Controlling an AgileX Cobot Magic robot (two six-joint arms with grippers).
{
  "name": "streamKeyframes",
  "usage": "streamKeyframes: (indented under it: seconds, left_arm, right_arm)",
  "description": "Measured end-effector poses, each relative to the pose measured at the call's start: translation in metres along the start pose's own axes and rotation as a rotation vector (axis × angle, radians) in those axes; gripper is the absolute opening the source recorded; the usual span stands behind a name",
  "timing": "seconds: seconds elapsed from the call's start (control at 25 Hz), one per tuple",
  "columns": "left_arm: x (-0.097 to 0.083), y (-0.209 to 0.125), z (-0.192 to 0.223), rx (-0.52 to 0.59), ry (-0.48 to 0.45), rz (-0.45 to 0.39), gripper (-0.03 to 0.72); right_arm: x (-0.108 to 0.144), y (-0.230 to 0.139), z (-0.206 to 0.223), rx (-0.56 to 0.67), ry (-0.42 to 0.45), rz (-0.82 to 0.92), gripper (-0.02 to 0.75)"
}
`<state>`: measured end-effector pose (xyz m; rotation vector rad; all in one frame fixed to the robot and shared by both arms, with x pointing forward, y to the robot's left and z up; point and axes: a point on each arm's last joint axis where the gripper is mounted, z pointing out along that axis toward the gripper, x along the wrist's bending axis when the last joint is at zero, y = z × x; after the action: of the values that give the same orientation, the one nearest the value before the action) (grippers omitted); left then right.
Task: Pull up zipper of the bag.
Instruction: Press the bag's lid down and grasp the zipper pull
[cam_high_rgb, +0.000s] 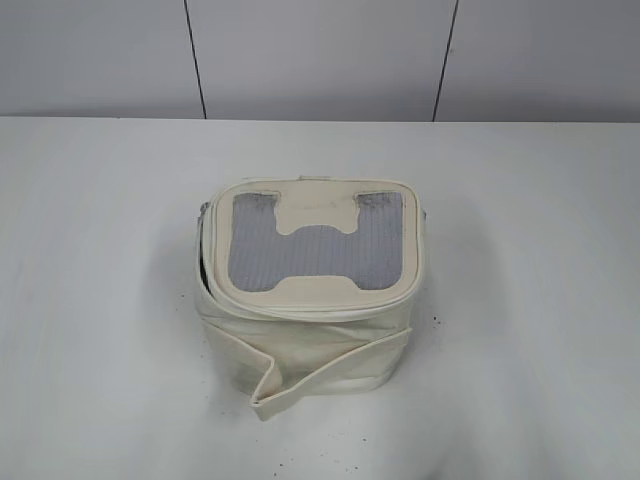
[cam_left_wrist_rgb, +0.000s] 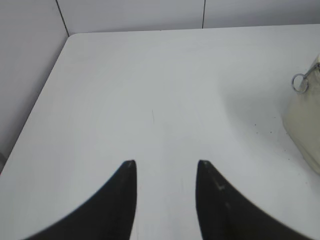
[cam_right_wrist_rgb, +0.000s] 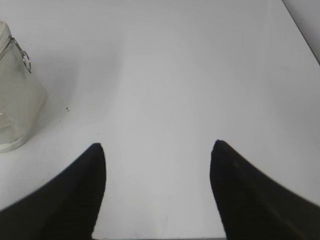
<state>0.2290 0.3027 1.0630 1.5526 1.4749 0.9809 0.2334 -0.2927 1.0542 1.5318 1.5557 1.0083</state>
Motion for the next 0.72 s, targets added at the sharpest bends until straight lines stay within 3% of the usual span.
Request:
streamKeyframes:
  seconds: [0.72]
  left_arm:
    - [0.0, 0.0, 0.0, 0.0, 0.0, 0.0, 0.308]
  right_arm:
    - [0.0, 0.0, 0.0, 0.0, 0.0, 0.0, 0.515]
